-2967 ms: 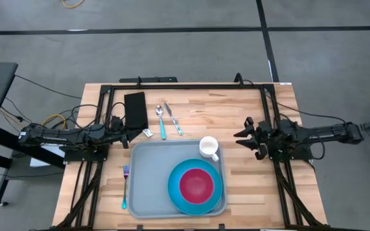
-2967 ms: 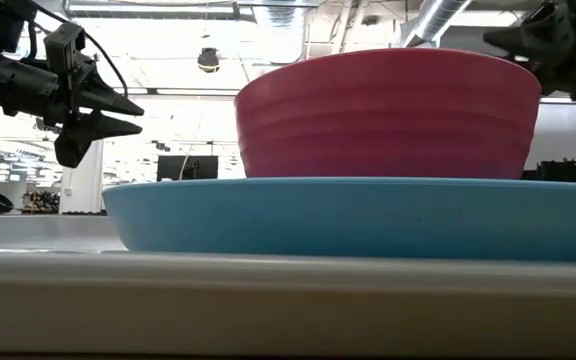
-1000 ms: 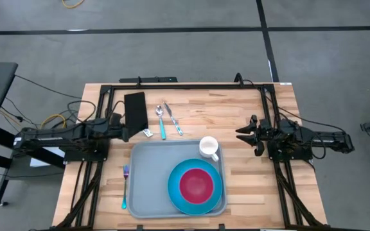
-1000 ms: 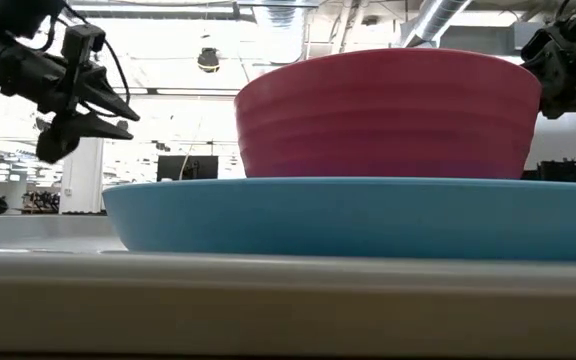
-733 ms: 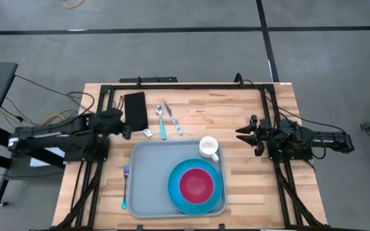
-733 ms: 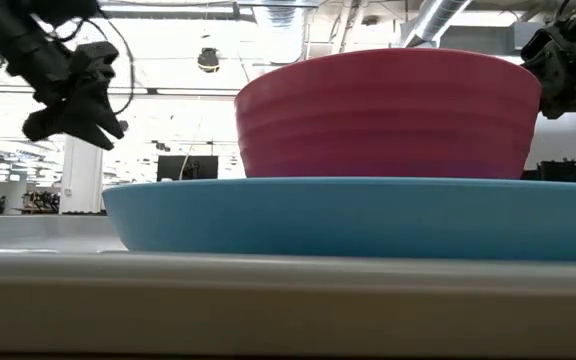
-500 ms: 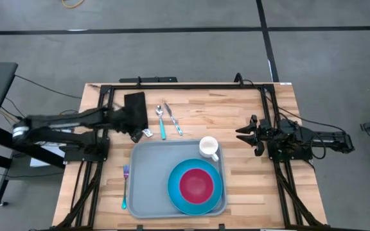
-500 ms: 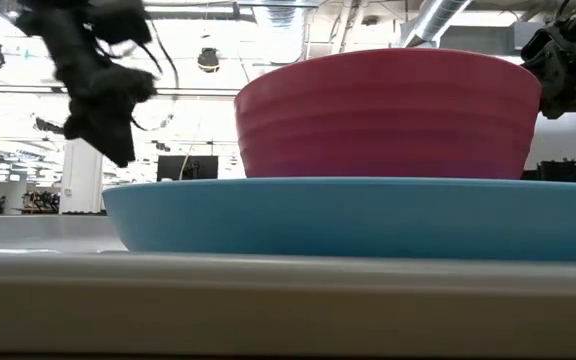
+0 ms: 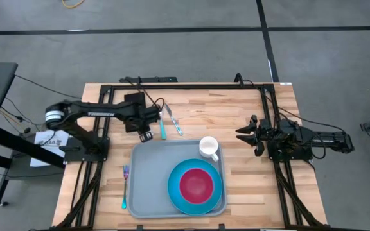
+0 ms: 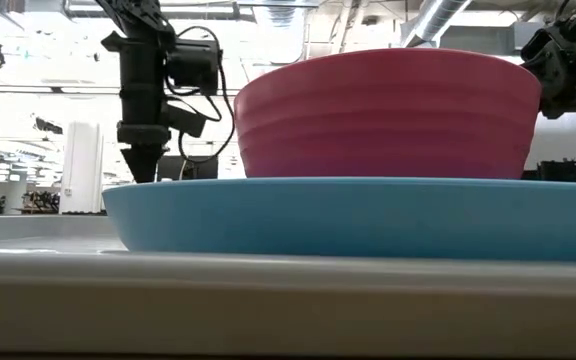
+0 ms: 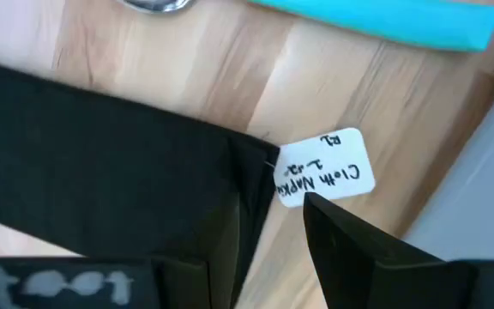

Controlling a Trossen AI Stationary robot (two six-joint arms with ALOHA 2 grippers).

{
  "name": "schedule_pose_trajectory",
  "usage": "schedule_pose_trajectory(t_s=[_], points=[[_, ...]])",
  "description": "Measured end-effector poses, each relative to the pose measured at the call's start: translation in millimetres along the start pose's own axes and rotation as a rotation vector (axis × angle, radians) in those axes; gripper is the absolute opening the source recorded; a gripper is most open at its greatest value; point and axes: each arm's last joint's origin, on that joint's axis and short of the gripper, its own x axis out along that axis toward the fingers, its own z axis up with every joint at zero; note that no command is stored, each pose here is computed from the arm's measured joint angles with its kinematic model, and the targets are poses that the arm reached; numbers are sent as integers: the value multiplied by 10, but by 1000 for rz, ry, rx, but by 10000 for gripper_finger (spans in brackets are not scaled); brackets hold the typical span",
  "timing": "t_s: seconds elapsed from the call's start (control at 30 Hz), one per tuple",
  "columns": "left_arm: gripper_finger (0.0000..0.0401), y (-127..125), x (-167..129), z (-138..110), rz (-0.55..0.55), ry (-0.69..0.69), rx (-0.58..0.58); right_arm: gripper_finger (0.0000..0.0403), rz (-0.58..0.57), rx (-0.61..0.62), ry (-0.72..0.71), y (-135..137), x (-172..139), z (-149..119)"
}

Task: Set up tray
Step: Put the black napkin on the gray tray to the left of the blue plate

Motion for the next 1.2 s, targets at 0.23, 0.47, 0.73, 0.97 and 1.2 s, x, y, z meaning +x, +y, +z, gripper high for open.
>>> schedule_pose_trajectory(t_s=[0.23, 0.47, 0.73, 0.97, 1.2], points=[[122, 67, 209, -10, 1, 79, -8, 129, 0, 0, 0, 0, 0, 0], [122, 175, 295, -9, -32, 92, -17, 129, 0, 0, 0, 0, 0, 0], [122, 265, 395, -8, -63, 38, -39, 129, 0, 0, 0, 0, 0, 0], [122, 243, 548, -161, -63, 50, -40, 129, 0, 0, 0, 0, 0, 0], [122, 232, 598, -189, -62, 33, -36, 129, 0, 0, 0, 0, 0, 0]])
